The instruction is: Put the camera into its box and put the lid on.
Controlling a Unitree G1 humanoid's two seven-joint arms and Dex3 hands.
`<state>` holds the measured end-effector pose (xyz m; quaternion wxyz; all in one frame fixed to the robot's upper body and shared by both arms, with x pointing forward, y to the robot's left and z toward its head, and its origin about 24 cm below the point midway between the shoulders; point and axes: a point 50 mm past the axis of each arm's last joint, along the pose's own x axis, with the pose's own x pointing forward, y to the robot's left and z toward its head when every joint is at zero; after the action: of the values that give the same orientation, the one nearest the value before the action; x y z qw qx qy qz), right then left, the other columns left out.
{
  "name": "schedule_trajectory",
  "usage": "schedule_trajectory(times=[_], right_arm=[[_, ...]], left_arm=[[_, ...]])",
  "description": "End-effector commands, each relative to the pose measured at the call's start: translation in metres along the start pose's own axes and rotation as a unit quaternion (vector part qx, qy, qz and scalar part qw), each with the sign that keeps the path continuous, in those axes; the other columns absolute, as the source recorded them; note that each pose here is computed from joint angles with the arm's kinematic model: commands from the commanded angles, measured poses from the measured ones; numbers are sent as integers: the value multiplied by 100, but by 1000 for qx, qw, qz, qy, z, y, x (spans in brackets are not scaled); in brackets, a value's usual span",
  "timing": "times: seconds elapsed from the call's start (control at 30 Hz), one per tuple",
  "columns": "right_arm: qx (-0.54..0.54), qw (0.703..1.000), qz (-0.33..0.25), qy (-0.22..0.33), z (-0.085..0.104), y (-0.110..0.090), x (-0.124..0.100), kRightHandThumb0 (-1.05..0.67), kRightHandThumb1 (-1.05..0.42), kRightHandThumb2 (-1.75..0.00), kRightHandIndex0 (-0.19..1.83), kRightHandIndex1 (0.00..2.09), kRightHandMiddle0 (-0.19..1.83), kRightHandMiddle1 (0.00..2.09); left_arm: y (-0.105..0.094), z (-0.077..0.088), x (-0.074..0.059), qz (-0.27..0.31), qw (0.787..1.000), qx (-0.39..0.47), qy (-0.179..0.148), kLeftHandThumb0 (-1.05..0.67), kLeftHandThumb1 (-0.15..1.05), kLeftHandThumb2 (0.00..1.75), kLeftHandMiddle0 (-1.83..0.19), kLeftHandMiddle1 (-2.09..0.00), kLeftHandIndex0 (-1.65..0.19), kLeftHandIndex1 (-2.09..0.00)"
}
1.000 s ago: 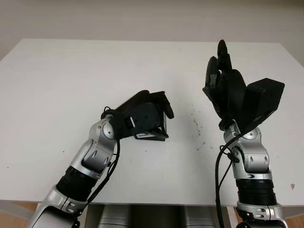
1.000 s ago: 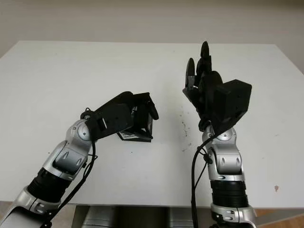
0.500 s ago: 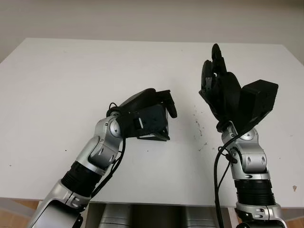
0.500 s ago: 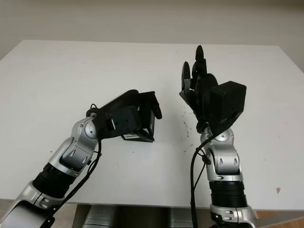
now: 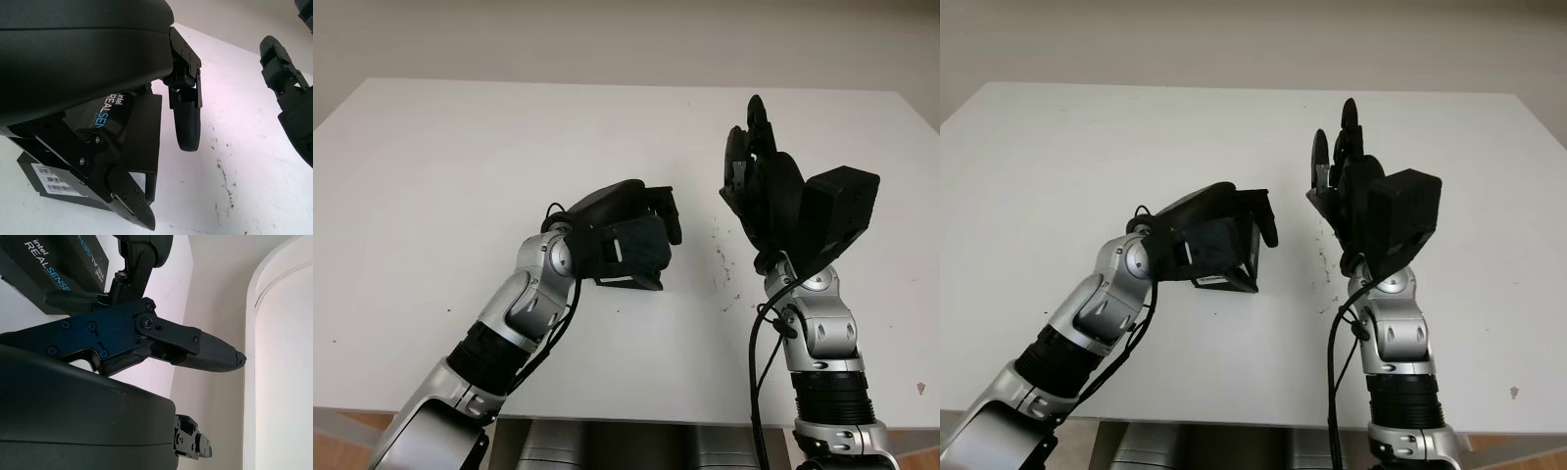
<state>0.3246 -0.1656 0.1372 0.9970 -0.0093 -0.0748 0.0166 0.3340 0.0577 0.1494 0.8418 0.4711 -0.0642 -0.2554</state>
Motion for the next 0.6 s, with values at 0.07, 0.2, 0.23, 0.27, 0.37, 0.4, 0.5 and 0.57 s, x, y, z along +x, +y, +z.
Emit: schedule_trajectory(times=[0.07,0.2,0.23,0.27,0.37,0.4,0.5,0.57], right_arm=[[4,1000,-3,-2,0,0,-1,-74,-105,-69,-19,0,-19,0],[-2,1000,-5,-5,0,0,-1,-73,-105,-70,-19,0,-19,0],[-3,1000,-6,-4,0,-1,-1,-73,-105,-71,-19,0,-19,0],[-4,1000,-6,-2,0,-1,-1,-74,-105,-71,-19,0,-19,0],[-3,1000,-10,-4,1,-2,-1,-74,-105,-70,-19,0,-19,0],[-3,1000,-11,-5,1,-3,-1,-74,-105,-70,-19,0,-19,0],[-3,1000,-13,-9,3,-6,-1,-72,-105,-70,-19,0,-19,0],[0,1000,-14,-12,4,-8,-2,-72,-105,-70,-19,0,-19,0]], left_arm=[[-6,19,5,-33,999,28,-16,-35,92,6,4,-166,1,-91],[-11,21,4,-60,997,36,-23,-59,99,6,10,-38,6,-17],[-12,22,3,-63,997,31,-26,-63,100,6,11,-25,7,-12],[-12,22,3,-66,997,27,-28,-65,101,6,15,-15,10,-8],[-16,25,2,-69,997,22,-41,-68,103,6,17,-7,13,-5],[-16,26,2,-71,996,19,-43,-68,103,6,18,-6,14,-4],[-20,29,2,-81,995,9,-51,-71,104,6,19,-1,17,-3],[-21,31,2,-86,994,7,-60,-71,105,8,19,0,19,-2]])
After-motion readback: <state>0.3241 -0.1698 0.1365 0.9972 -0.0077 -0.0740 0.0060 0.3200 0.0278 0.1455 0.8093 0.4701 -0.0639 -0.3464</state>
